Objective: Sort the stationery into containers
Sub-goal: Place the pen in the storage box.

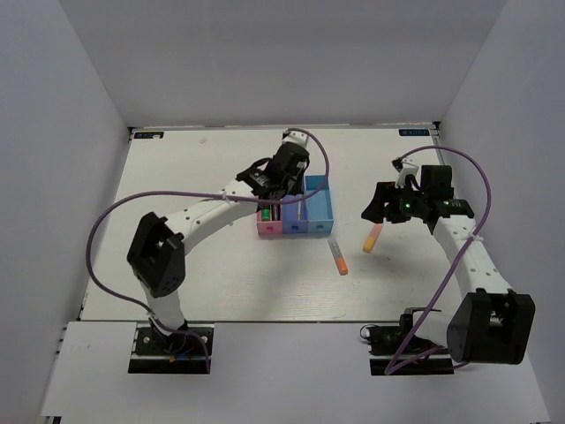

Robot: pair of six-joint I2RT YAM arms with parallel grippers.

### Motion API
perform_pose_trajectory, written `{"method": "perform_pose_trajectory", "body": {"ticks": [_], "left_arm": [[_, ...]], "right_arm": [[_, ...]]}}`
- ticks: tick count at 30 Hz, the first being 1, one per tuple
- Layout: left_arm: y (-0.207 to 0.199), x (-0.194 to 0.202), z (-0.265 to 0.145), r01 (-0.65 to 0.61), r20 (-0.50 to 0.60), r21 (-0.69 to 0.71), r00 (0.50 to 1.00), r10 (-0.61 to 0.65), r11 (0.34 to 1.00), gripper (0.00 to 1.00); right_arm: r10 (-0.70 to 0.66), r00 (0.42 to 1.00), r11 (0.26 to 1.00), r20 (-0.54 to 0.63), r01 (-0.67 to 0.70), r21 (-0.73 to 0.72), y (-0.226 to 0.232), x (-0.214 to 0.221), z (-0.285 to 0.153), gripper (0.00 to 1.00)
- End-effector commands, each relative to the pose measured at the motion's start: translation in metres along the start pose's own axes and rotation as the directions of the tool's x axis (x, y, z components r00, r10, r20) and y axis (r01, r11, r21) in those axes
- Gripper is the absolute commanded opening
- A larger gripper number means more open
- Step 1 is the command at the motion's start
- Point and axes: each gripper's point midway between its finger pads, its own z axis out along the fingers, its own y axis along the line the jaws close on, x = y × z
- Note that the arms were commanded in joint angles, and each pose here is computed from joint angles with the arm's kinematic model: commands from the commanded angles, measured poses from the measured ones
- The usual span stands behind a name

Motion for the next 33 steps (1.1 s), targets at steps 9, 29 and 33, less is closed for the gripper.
{"method": "perform_pose_trajectory", "body": {"ticks": [9,29,33], "left_arm": [[0.022,0.003,0.064,0.1,-0.036,-0.149,0.994,-0.107,0.984,0.01],[0.03,0.038,0.067,0.119,-0.118,-0.148,0.984,-0.137,0.982,0.36],[0.023,0.036,0.058,0.107,-0.108,-0.125,0.987,-0.12,0.986,0.39]], "right_arm": [[0.008,1.0,1.0,-0.01,-0.008,-0.025,0.001,-0.001,0.004,0.71],[0.041,0.999,0.999,-0.019,-0.041,-0.01,-0.009,0.001,0.003,0.71],[0.054,0.998,0.998,-0.024,-0.053,0.035,-0.018,0.002,0.004,0.71]]}}
